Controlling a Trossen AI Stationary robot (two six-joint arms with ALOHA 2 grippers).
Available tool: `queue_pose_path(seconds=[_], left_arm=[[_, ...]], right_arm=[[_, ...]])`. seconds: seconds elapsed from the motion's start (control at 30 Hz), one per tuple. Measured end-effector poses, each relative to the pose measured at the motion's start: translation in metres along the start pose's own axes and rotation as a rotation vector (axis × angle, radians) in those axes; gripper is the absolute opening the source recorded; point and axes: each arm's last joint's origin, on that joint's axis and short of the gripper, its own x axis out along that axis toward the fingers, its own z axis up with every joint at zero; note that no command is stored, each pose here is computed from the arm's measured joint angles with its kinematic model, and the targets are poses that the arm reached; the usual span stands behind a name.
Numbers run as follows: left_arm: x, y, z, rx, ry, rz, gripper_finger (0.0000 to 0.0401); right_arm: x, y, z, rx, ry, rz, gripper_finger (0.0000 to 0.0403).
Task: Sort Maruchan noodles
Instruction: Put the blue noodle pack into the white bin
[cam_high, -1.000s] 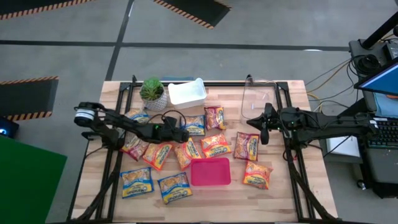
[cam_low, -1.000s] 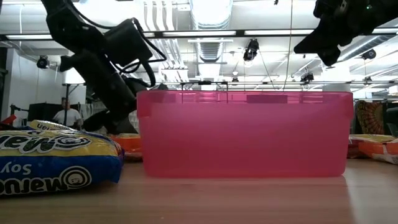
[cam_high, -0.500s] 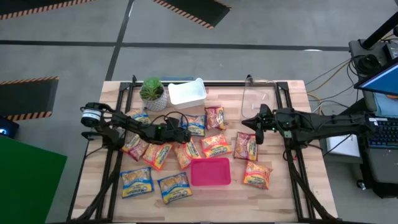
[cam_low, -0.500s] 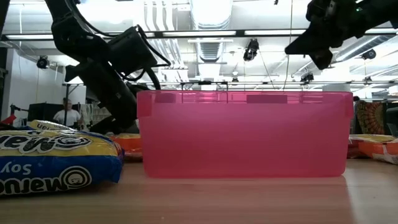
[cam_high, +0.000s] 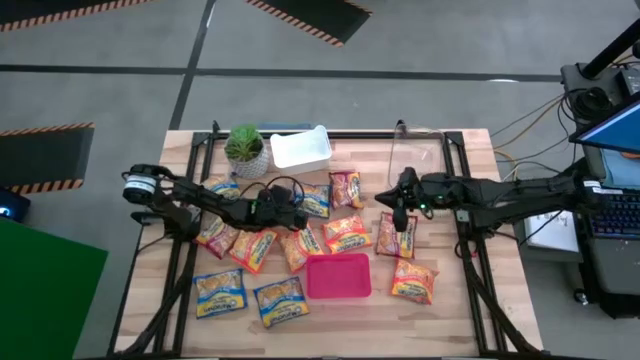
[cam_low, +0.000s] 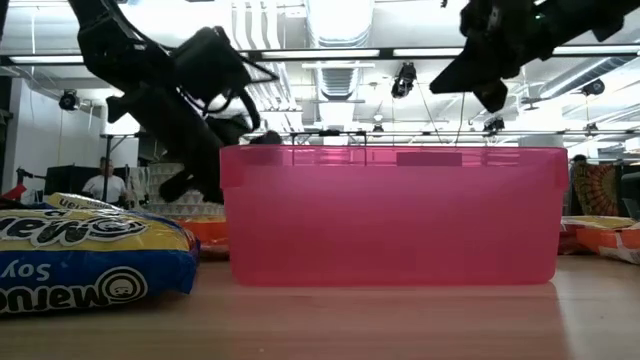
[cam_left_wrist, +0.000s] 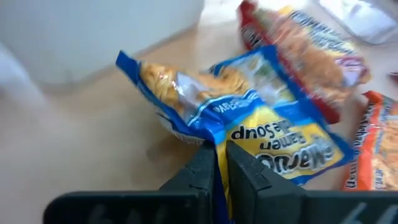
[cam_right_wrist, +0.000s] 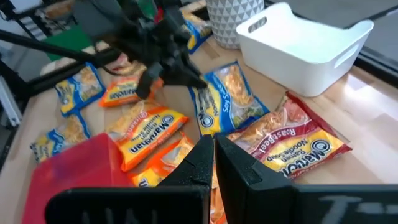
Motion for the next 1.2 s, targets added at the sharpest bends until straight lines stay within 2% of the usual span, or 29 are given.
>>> queue_pose_path(seconds=[0.23,0.37,0.53,0.8,1.1,1.2], left_arm=[[-0.017,-0.01,0.023,0.26,-0.148,-0.058,0.0005],[-0.024,-0.016,0.033,0.413,-0.234,-0.093,0.0005],[-0.029,-0.022,0.036,0.548,-0.28,-0.125,0.0004],[-0.038,-0.034,0.034,0.683,-0.315,-0.285,0.0004],[-0.044,-0.042,0.035,0.776,-0.373,-0.394,0.0003],[-0.045,-0.043,0.034,0.798,-0.376,-0.411,0.0003]], right_arm=[[0.018,0.005,0.008,-0.012,0.023,-0.013,0.001],[0.026,0.01,0.018,-0.019,0.023,-0.004,0.0029],[0.037,0.016,0.027,-0.131,0.046,0.041,0.0096],[0.063,0.011,0.039,-0.411,0.084,0.048,0.0212],[0.104,-0.018,0.066,-0.476,0.173,0.281,0.0287],[0.113,-0.033,0.08,-0.471,0.201,0.318,0.0303]])
